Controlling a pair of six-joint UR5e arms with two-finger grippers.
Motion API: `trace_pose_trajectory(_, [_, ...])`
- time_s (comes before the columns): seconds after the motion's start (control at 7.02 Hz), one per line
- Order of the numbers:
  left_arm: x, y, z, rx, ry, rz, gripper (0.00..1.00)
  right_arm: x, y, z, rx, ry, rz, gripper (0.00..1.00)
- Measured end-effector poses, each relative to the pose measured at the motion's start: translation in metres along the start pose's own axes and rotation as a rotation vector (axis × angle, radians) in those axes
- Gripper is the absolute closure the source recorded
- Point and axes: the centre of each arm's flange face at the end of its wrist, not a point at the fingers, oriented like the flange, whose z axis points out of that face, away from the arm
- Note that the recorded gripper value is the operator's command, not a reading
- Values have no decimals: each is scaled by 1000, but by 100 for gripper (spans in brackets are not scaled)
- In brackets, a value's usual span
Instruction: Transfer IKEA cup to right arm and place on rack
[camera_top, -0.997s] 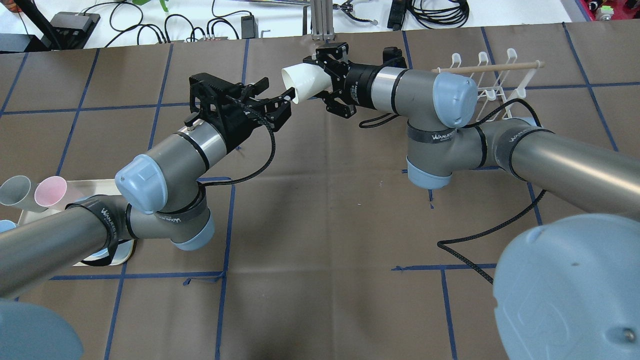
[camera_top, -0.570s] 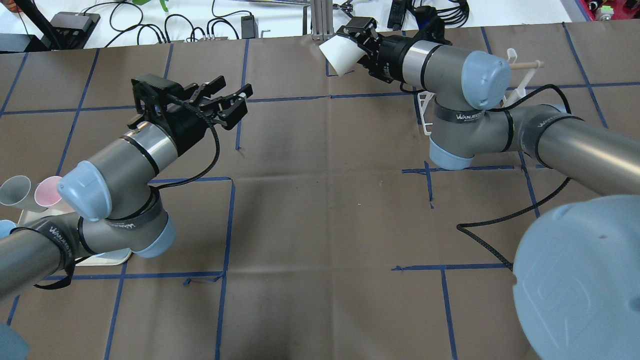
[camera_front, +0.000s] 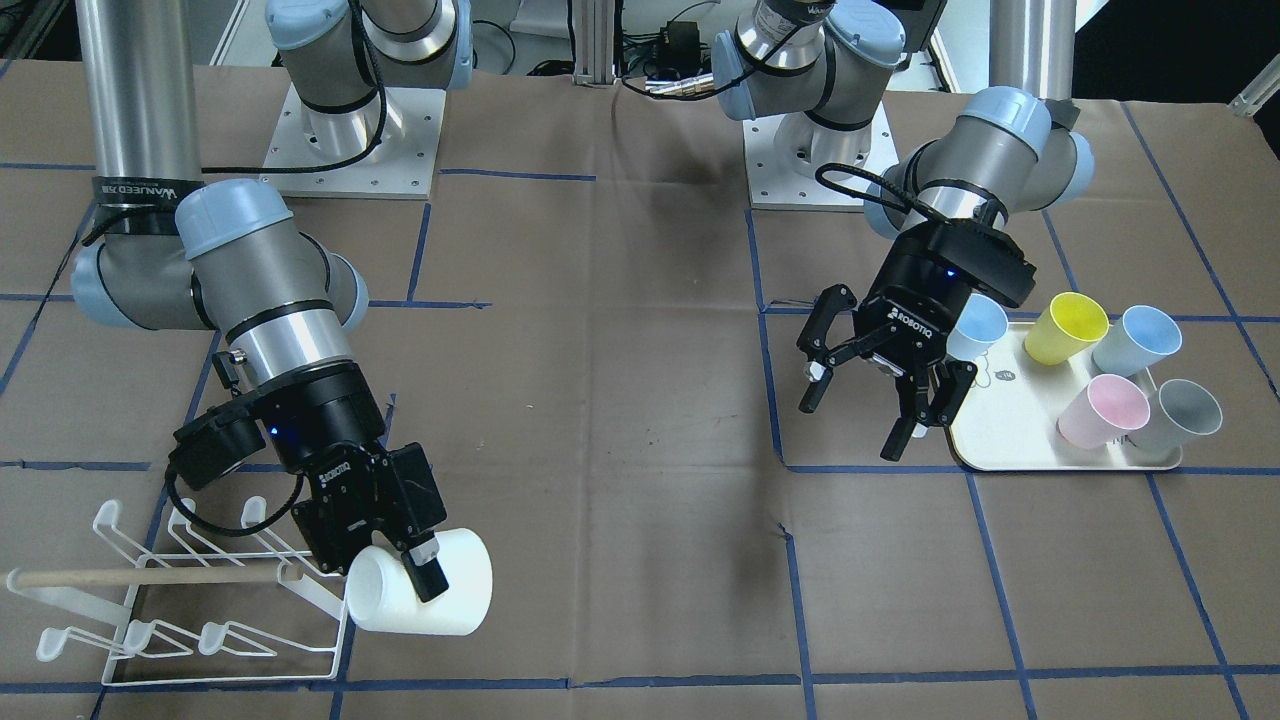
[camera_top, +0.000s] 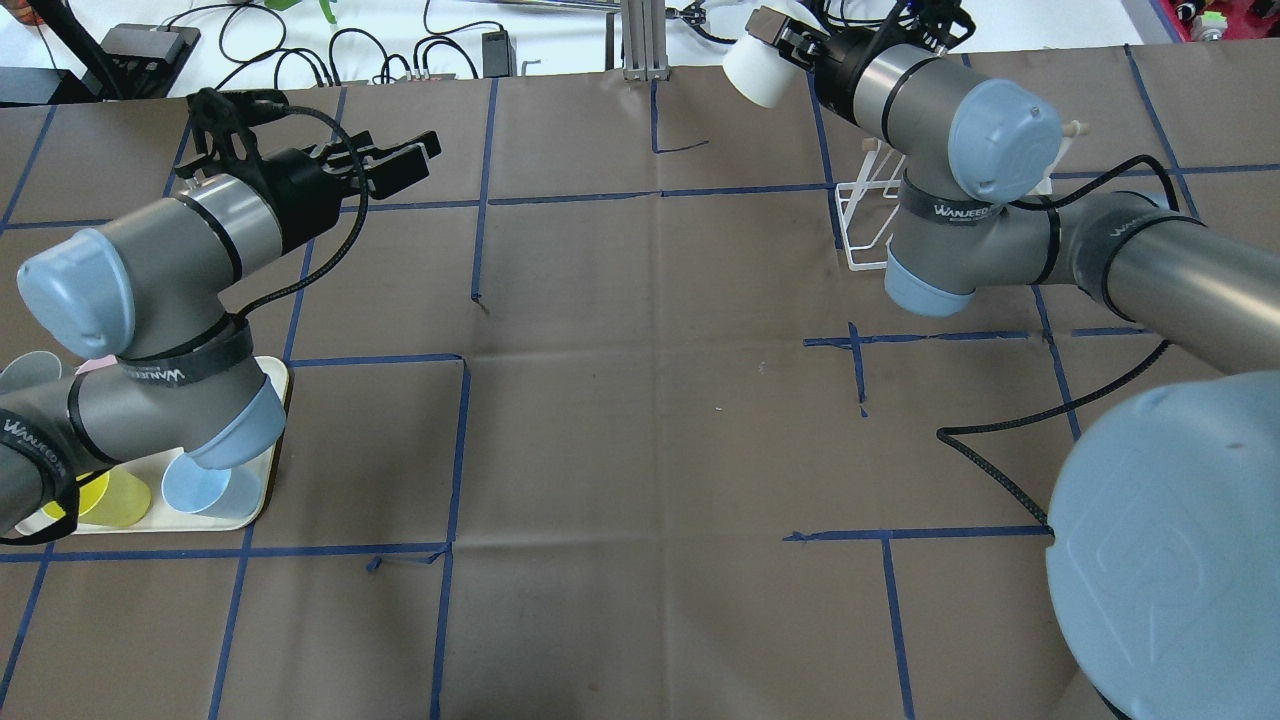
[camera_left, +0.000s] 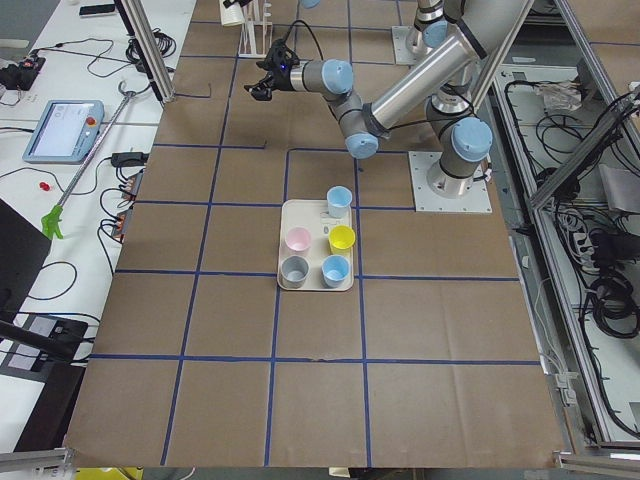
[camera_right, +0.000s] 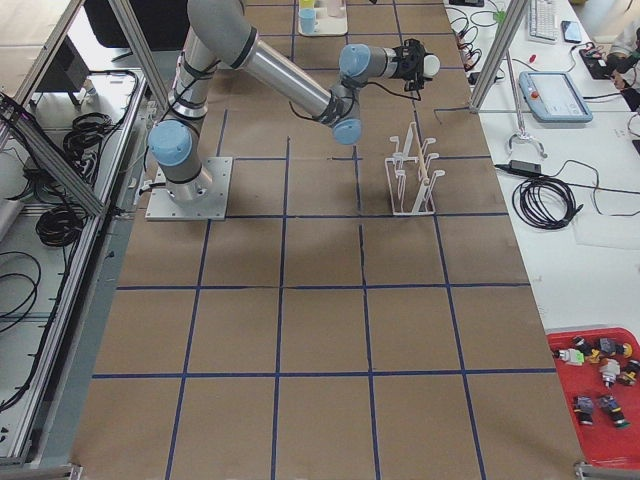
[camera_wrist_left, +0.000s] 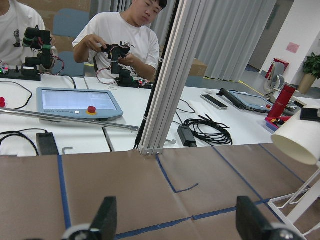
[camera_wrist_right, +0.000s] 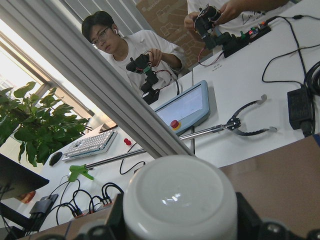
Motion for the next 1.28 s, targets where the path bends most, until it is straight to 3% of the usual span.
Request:
trace_pose_trajectory(0.28, [10, -26, 16, -239, -181, -72, 1, 14, -19, -7, 85, 36, -258, 73])
trace_pose_trajectory(0.57, [51, -64, 23, -544, -336, -123, 1, 48, -37, -17, 158, 80, -367, 72])
trace_pose_trajectory(0.85, [70, -87, -2, -787, -458, -137, 1, 97, -40, -15, 187, 133, -418, 71])
trace_pose_trajectory(1.0, [78, -90, -23, -870, -509, -130, 1, 110, -36, -11, 179, 149, -446, 71])
trace_pose_trajectory(1.28, [93, -88, -56, -936, -524, -140, 1, 121, -30, -8, 146, 167, -460, 71])
